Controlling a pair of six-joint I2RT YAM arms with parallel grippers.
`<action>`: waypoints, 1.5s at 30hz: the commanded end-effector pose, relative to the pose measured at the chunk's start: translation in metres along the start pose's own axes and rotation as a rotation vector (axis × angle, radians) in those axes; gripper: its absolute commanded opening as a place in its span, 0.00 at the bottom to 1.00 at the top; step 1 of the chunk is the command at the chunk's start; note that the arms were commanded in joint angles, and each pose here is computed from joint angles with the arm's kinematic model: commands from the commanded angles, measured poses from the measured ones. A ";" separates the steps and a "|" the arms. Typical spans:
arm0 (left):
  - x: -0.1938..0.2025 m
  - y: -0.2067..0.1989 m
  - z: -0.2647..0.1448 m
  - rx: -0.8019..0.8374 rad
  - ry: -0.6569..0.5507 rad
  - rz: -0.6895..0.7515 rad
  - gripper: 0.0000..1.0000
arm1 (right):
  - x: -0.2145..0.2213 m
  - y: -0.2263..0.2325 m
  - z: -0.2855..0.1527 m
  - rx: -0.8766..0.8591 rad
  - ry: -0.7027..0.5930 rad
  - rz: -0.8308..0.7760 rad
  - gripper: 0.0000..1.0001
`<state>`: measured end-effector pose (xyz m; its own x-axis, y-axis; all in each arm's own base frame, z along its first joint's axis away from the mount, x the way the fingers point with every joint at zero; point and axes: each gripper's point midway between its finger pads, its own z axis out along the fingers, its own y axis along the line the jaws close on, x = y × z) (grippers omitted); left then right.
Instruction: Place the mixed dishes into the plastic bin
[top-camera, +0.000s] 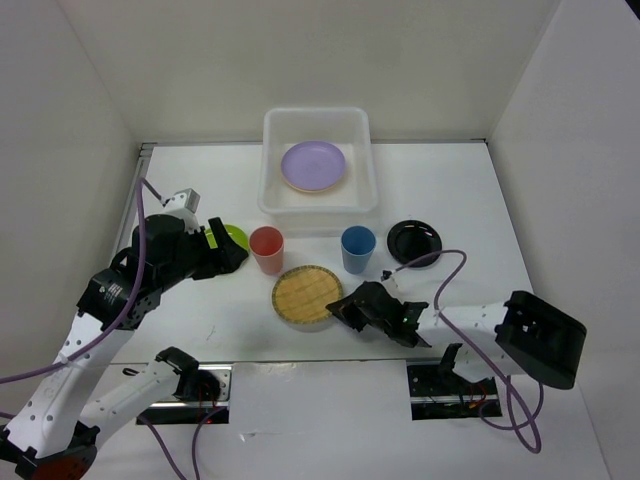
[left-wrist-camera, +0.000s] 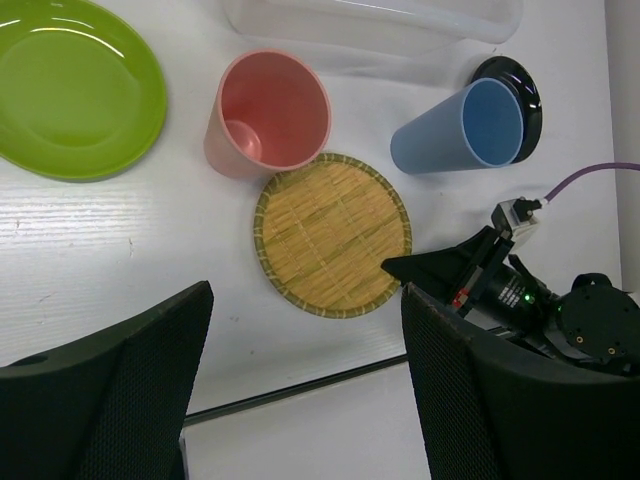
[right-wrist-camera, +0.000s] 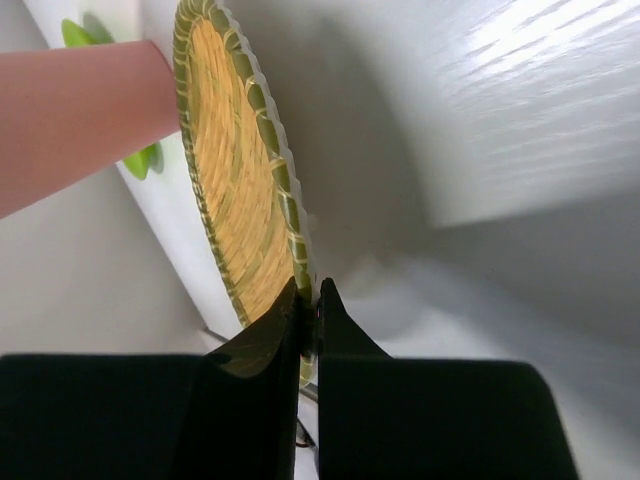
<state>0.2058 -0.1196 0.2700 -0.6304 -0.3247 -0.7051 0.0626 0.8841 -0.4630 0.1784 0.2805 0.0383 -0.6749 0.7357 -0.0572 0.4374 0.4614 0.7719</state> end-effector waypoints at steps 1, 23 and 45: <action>-0.011 -0.002 -0.007 0.010 -0.041 0.018 0.83 | -0.019 -0.056 -0.015 0.204 -0.068 -0.128 0.00; -0.022 -0.013 0.000 0.040 -0.047 0.042 0.83 | 0.008 0.090 -0.159 -0.277 0.187 -0.449 0.00; -0.096 -0.045 -0.070 0.130 -0.323 0.043 0.83 | -0.215 0.306 -0.024 -0.378 -0.283 -0.531 0.00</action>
<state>0.2053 -0.1069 0.3881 -0.3794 -0.4192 -0.8248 0.1792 0.8413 -0.5100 0.4130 0.2350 0.2442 -0.6210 0.5867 -0.5198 0.0013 0.6639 0.7478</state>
